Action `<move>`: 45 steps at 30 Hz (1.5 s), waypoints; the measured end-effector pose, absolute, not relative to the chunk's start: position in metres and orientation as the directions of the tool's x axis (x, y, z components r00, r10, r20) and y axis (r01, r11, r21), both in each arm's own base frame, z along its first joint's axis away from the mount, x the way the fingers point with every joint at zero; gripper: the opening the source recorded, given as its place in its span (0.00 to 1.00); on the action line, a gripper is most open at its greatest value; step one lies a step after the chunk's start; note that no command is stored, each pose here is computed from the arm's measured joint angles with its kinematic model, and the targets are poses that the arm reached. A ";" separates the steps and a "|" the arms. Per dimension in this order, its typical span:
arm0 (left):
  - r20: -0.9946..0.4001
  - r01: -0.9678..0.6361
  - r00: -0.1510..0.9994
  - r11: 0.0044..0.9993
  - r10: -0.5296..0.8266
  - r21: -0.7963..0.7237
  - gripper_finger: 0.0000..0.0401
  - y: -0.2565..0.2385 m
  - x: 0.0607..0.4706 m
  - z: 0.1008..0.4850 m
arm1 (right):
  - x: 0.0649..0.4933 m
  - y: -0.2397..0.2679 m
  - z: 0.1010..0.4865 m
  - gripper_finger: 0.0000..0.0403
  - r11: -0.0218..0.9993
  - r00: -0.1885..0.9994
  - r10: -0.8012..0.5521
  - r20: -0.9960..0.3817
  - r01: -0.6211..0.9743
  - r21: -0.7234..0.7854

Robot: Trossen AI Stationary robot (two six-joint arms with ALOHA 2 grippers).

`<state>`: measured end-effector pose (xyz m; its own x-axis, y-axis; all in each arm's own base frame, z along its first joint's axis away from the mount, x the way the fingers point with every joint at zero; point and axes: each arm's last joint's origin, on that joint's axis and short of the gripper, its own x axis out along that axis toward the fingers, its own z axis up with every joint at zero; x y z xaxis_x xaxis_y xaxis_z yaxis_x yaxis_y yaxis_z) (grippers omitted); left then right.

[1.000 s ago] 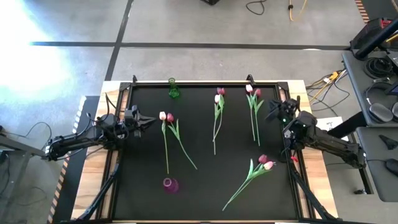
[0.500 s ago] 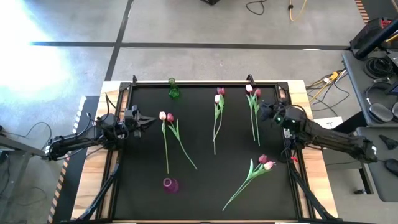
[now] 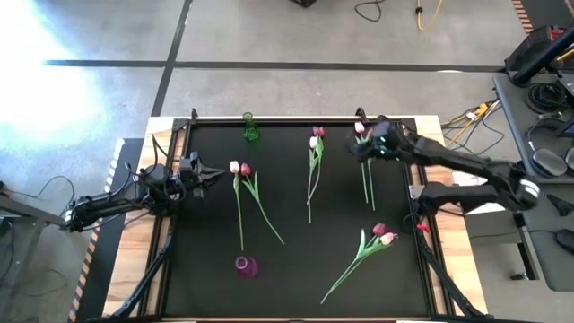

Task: Sort flowers into vase by color
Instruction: Put the top right pink tulip into the green vase

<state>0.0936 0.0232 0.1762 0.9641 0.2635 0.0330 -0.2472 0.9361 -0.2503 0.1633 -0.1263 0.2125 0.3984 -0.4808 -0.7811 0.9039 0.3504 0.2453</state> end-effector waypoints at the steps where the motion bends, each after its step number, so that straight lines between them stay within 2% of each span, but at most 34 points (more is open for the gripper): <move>1: 0.033 -0.247 0.964 0.936 0.264 -0.250 0.00 0.023 0.094 0.176 | 0.166 -0.135 0.210 0.31 0.319 0.374 -0.455 -0.808 0.916 0.245; 5: 0.033 -0.247 0.964 0.936 0.263 -0.250 0.00 0.023 0.094 0.176 | 0.176 -0.172 0.200 0.30 0.181 0.286 -0.332 -0.899 0.954 0.237; 8: 0.033 -0.247 0.964 0.936 0.264 -0.250 0.00 0.023 0.094 0.176 | 0.182 -0.197 0.193 0.32 0.116 0.213 -0.236 -0.948 0.975 0.190; 14: 0.033 -0.247 0.964 0.936 0.263 -0.250 0.00 0.023 0.094 0.176 | 0.196 -0.239 0.186 0.38 0.118 0.083 -0.101 -0.991 0.990 0.071; 22: 0.033 -0.247 0.964 0.936 0.263 -0.250 0.00 0.023 0.094 0.176 | 0.208 -0.274 0.171 0.39 0.124 0.076 -0.015 -0.997 0.990 0.074; 30: 0.033 -0.247 0.964 0.936 0.264 -0.251 0.00 0.023 0.094 0.176 | 0.208 -0.289 0.152 0.33 0.128 -0.021 -0.029 -0.999 0.992 -0.024; 38: 0.033 -0.248 0.964 0.936 0.264 -0.250 0.00 0.023 0.094 0.176 | 0.209 -0.297 0.141 0.28 0.149 -0.010 -0.038 -0.999 0.989 -0.016; 41: 0.033 -0.248 0.964 0.936 0.264 -0.250 0.00 0.023 0.094 0.176 | 0.210 -0.297 0.147 0.22 0.176 0.013 -0.065 -0.998 0.984 0.001; 45: 0.033 -0.248 0.964 0.936 0.264 -0.250 0.00 0.023 0.094 0.176 | 0.211 -0.299 0.169 0.08 0.220 0.068 -0.141 -0.988 0.975 0.036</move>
